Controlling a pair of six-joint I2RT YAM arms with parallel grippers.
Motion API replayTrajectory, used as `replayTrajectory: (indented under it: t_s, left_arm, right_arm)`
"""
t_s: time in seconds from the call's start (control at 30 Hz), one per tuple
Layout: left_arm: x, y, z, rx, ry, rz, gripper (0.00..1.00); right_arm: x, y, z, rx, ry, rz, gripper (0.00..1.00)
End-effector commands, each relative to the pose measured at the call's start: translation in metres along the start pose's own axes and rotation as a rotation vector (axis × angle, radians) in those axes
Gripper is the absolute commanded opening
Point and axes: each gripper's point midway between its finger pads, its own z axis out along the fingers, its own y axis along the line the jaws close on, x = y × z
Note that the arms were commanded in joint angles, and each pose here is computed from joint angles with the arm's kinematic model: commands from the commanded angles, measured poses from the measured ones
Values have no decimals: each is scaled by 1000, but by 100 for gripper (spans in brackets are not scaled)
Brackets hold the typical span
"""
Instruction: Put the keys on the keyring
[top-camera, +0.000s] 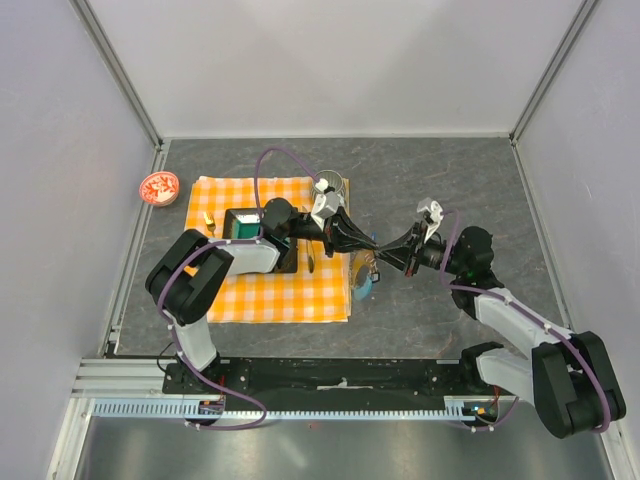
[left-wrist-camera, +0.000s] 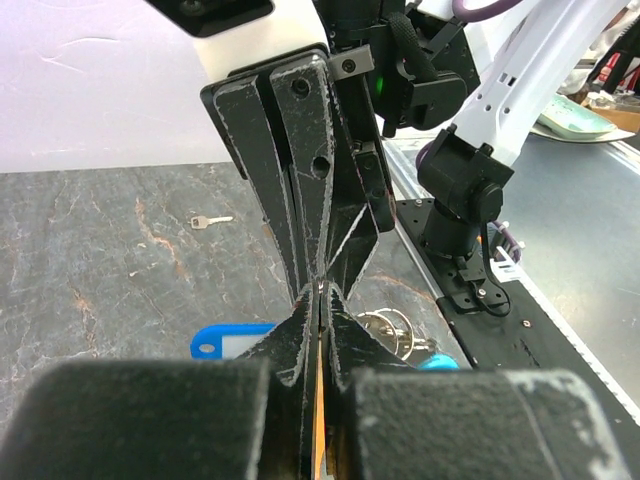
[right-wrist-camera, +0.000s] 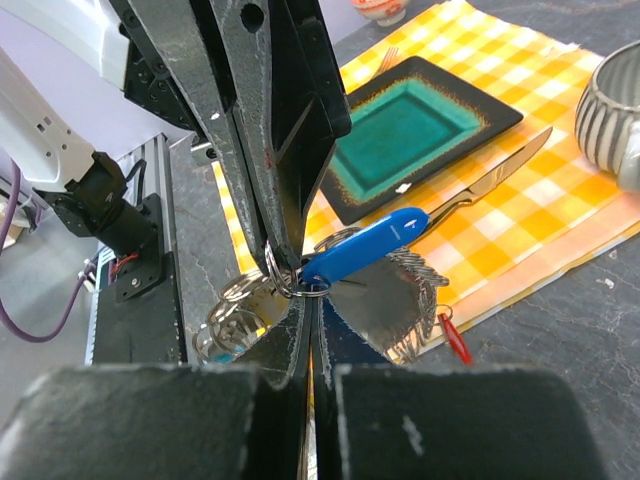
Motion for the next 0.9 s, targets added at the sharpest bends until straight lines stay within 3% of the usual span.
replayTrajectory:
  t_s: [0.0, 0.2, 0.53, 0.87]
  left_arm:
    - [-58, -15, 12, 69, -166, 344, 2]
    - [-61, -15, 16, 48, -190, 343, 2]
    - [-65, -17, 19, 19, -217, 340, 2]
    - [-58, -5, 11, -74, -232, 335, 2]
  right_arm:
    - [-19, 13, 13, -75, 3, -79, 0]
    - [-16, 7, 21, -24, 24, -47, 1]
    - [-19, -30, 10, 238, -36, -19, 2]
    - [-21, -29, -34, 447, -13, -127, 35]
